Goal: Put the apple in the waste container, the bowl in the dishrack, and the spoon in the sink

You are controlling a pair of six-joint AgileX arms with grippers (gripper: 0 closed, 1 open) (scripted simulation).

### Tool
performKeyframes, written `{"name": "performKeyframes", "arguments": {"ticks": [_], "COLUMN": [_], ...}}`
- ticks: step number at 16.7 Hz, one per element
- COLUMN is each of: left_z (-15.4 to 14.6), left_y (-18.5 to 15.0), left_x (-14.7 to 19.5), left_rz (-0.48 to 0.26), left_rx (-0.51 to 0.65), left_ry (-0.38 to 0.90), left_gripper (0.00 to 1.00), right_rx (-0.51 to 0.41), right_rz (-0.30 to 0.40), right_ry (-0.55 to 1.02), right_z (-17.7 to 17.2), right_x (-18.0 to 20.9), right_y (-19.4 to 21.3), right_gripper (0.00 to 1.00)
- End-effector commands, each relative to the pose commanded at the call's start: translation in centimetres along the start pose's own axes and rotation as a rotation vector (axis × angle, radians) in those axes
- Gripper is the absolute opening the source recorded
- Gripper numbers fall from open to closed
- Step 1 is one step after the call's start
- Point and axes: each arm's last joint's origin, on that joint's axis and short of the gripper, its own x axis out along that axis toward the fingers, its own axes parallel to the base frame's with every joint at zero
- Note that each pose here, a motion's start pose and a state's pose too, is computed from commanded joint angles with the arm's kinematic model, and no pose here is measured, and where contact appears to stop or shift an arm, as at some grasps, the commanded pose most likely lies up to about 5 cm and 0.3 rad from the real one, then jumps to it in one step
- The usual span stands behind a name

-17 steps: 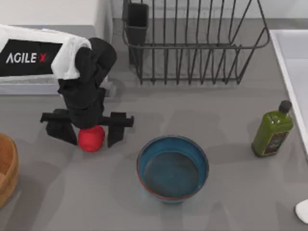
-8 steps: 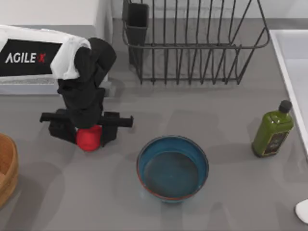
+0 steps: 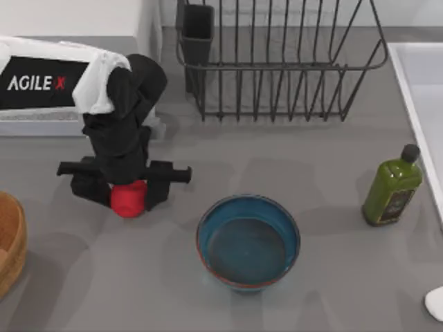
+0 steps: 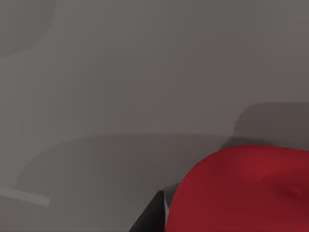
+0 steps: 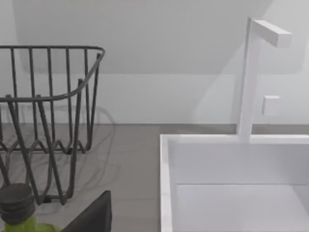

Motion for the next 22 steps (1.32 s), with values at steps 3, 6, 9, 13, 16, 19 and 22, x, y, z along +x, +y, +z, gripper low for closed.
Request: {"name": "performKeyframes", "arguments": {"ticks": [3,6,9,13,16,19,22], "left_z": [-0.2,-0.1,0.0,0.1,0.1,-0.3,-2.4], "left_y": [-0.8,-1.1,-0.8,0.0,0.1,-0.1,1.0], "left_x": [-1.5,-4.6,-7.9,-9.9,-10.0,-9.9,-10.9], "left_rz": [-0.002,-0.005,-0.007,0.0,0.0,0.003,0.007], "left_rx": [0.025,0.037,0.024,-0.001,-0.002,0.016,0.034], "left_ry": [0.004,-0.005,-0.014,-0.001,-0.001,0.011,0.045], "left_gripper": [0.0,0.0,0.0,0.0,0.0,0.0,0.0], "right_rx": [0.0,0.0,0.0,0.0,0.0,0.0,0.0], "right_rz": [0.0,0.0,0.0,0.0,0.0,0.0,0.0], "right_ry": [0.0,0.0,0.0,0.0,0.0,0.0,0.0], "right_z": [0.0,0.0,0.0,0.0,0.0,0.0,0.0], "right_x": [0.0,0.0,0.0,0.0,0.0,0.0,0.0], "right_y": [0.0,0.0,0.0,0.0,0.0,0.0,0.0], "right_gripper": [1.0,1.0,1.0,1.0,1.0,1.0,1.0]}}
